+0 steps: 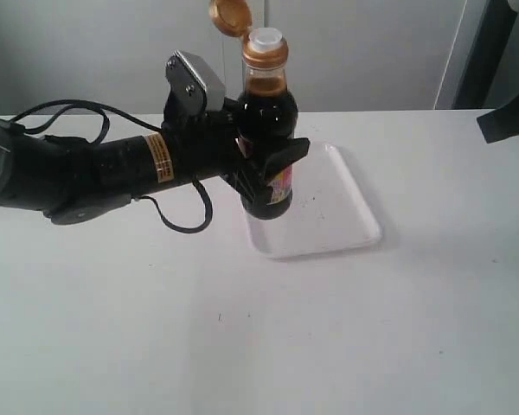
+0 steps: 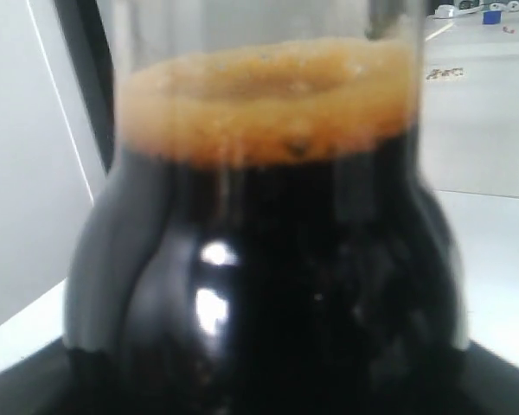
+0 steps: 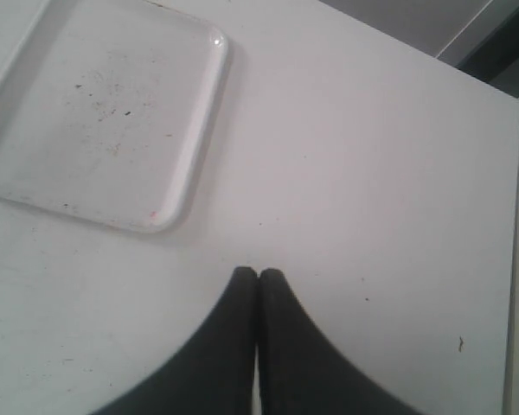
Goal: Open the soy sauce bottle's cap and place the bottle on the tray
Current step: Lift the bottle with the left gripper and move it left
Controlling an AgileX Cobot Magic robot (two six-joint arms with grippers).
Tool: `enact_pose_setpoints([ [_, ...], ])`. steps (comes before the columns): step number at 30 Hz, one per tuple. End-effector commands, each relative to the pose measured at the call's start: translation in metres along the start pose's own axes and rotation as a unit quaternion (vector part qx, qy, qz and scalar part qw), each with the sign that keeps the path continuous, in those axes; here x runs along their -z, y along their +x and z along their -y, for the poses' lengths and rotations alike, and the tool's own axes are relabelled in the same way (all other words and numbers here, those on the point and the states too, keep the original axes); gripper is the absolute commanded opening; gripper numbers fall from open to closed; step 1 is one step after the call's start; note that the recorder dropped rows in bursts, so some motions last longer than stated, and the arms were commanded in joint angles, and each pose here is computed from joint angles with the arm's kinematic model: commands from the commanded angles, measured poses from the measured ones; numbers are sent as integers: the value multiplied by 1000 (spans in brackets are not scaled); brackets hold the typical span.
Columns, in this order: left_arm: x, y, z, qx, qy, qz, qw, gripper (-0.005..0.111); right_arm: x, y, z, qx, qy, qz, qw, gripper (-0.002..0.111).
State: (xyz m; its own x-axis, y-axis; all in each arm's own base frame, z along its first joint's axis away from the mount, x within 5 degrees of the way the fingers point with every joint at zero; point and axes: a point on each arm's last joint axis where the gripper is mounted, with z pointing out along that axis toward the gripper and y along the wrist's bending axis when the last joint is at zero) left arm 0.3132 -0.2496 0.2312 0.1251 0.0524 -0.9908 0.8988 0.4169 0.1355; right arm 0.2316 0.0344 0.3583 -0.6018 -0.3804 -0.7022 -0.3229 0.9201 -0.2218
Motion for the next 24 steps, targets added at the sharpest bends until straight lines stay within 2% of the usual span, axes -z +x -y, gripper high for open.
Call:
enact_pose_setpoints([
  [1, -2, -31, -10, -10, -17, 57, 998, 0, 2, 1, 2, -3, 7, 5, 1000, 0],
  [7, -8, -36, -16, -13, -24, 58, 998, 0, 2, 1, 2, -3, 7, 5, 1000, 0],
  [13, -19, -25, -24, 8, -36, 63, 997, 0, 2, 0, 1, -3, 2, 7, 1000, 0],
  [24, -39, -17, -37, 11, -38, 69, 997, 0, 2, 0, 1, -5, 2, 8, 1000, 0],
])
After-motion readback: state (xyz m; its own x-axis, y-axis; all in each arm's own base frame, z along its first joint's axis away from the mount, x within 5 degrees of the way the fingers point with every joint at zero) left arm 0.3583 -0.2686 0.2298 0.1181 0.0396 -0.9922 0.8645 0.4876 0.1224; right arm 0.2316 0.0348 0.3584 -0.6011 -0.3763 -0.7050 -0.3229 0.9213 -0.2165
